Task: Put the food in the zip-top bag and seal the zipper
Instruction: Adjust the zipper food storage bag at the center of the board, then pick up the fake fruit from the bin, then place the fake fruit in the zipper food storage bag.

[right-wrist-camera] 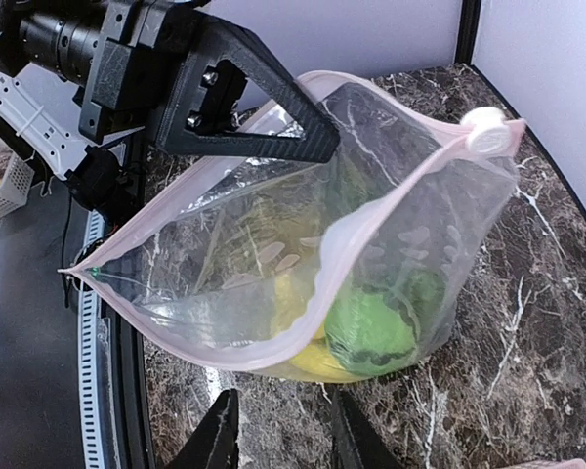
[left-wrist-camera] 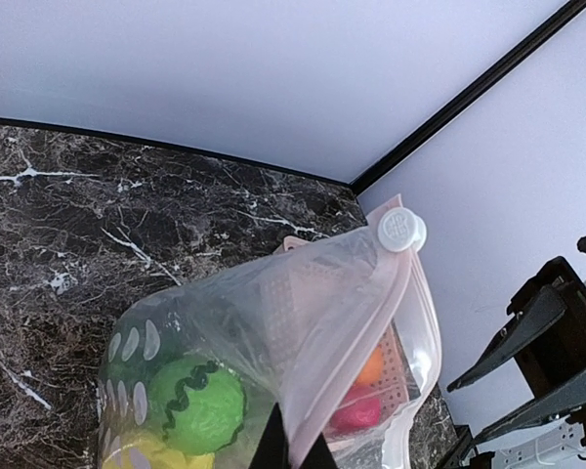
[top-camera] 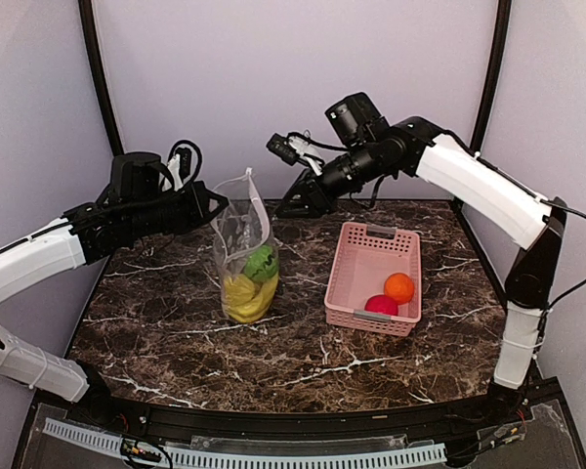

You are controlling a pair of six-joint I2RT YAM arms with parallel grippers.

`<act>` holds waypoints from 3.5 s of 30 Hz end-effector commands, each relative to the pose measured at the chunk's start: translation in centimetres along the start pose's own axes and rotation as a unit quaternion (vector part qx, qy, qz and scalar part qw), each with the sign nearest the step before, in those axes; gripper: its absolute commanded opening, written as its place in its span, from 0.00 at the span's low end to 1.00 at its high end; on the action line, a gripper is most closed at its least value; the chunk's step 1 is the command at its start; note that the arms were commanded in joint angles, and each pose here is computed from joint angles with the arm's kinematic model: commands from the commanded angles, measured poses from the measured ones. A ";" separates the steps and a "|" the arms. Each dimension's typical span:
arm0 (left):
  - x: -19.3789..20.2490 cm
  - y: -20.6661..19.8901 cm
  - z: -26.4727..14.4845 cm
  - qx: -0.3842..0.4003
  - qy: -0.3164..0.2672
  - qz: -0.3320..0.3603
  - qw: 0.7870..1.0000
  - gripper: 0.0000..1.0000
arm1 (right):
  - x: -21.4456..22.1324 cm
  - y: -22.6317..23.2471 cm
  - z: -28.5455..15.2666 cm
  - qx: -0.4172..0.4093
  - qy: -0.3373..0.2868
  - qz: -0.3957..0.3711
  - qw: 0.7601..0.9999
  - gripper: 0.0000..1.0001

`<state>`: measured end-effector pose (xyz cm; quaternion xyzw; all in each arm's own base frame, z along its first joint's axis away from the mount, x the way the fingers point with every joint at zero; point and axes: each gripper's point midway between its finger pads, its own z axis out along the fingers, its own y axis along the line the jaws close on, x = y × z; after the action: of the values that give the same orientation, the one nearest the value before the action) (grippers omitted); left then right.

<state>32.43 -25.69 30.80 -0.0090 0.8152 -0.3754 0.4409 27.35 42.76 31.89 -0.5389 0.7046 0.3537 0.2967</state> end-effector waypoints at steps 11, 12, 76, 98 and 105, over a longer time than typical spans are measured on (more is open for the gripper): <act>-1.1 -2.4 -0.2 0.048 -0.008 0.005 0.999 0.01 | 10.1 -8.9 -8.0 0.105 0.076 0.032 0.991 0.56; -1.1 -2.5 -0.2 0.048 -0.006 0.005 0.999 0.01 | 11.3 -9.5 -8.2 0.120 0.093 0.030 0.988 0.58; 0.4 -1.5 -0.1 0.035 0.020 -0.002 0.999 0.01 | 8.2 -7.1 -9.6 0.122 0.088 -0.037 0.988 0.55; 0.3 -2.1 0.0 0.041 0.031 -0.003 0.999 0.01 | -6.9 4.8 -1.9 -0.078 -0.096 -0.127 0.984 0.56; -0.1 -2.4 -0.4 0.041 0.029 -0.001 0.999 0.01 | -6.9 3.0 1.3 -0.029 -0.087 -0.125 0.988 0.59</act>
<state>31.90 -27.15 30.43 0.0118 0.8222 -0.3971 0.4076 24.89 47.14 36.13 -0.6135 0.5924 0.3936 0.3433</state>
